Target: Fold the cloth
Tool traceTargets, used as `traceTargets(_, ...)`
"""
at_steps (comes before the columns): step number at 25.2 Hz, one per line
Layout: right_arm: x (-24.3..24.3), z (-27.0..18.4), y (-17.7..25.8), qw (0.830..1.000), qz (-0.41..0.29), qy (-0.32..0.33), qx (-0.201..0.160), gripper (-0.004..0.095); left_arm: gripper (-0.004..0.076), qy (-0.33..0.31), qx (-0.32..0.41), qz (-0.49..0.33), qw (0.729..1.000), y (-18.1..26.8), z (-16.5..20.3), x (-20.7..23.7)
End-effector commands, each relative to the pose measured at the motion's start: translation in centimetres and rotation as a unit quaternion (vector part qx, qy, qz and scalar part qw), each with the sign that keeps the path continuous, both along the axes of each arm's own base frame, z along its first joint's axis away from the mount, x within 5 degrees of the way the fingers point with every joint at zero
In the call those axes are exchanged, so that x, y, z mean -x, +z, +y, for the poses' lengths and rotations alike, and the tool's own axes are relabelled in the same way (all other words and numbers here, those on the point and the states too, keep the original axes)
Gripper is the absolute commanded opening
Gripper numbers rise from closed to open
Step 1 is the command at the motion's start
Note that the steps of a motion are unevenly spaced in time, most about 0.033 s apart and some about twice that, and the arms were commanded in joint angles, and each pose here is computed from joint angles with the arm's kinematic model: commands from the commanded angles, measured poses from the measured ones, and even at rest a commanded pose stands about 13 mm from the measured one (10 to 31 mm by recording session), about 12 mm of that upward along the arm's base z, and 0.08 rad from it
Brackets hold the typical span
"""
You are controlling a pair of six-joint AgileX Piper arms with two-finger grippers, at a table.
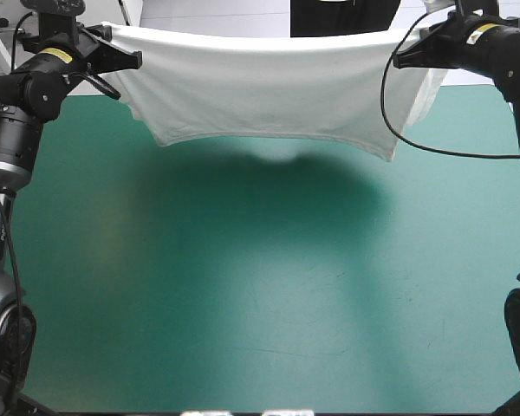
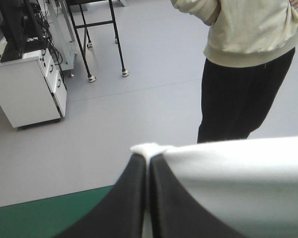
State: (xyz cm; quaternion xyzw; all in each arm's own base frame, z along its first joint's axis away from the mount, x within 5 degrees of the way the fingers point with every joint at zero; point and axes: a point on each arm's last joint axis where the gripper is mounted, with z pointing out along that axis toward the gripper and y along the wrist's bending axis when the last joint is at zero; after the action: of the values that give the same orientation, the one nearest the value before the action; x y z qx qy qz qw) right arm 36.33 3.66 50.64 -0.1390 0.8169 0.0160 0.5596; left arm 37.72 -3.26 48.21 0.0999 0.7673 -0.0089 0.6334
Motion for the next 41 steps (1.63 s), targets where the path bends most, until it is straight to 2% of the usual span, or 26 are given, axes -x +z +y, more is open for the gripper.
traceTargets(1,0.5,-0.5,0.8,1.000,-0.008,-0.005,0.008,-0.0013,-0.0009,0.002,0.000,-0.019,1.000,1.5,0.1,0.9)
traceTargets(3,-0.1,-0.4,-1.2,0.999,0.038,0.003,0.023,-0.0013,-0.0009,-0.005,-0.004,0.050,0.999,-0.4,0.0,0.5)
traceTargets(6,-0.8,-0.3,-4.2,0.995,0.094,0.006,0.023,-0.0013,-0.0009,-0.007,0.004,0.132,0.991,-3.9,-0.1,0.0)
traceTargets(11,-0.3,0.6,-9.6,0.980,0.192,0.050,0.001,-0.0013,-0.0009,-0.008,-0.004,0.231,0.973,-9.6,-0.1,0.5)
traceTargets(14,0.9,0.5,-11.5,0.973,0.227,0.052,-0.001,-0.0013,-0.0009,-0.017,-0.025,0.276,0.961,-12.1,-0.1,1.7)
traceTargets(18,4.1,0.4,-13.6,0.955,0.288,0.065,0.017,-0.0013,-0.0009,-0.041,-0.055,0.349,0.935,-14.3,0.0,3.7)
traceTargets(19,5.5,0.1,-14.6,0.947,0.313,0.063,0.031,-0.0013,-0.0009,-0.055,-0.071,0.371,0.924,-14.7,0.0,4.4)
traceTargets(22,7.7,-0.5,-16.1,0.940,0.335,0.053,0.040,-0.0013,-0.0009,-0.065,-0.083,0.406,0.908,-14.7,0.1,5.6)
traceTargets(27,10.6,-1.9,-19.1,0.924,0.380,0.029,0.022,-0.0013,-0.0009,-0.070,-0.069,0.465,0.880,-15.3,0.0,8.1)
traceTargets(33,13.2,-1.7,-22.0,0.903,0.429,0.022,-0.003,-0.0013,-0.0009,-0.070,-0.045,0.502,0.861,-19.7,0.1,13.0)
traceTargets(37,14.1,-1.7,-23.0,0.898,0.439,0.021,-0.007,-0.0013,-0.0009,-0.065,-0.038,0.491,0.868,-20.7,0.2,14.6)
traceTargets(41,14.4,-1.6,-23.7,0.897,0.442,0.018,-0.014,-0.0013,-0.0009,-0.064,-0.039,0.498,0.864,-21.4,0.2,15.1)
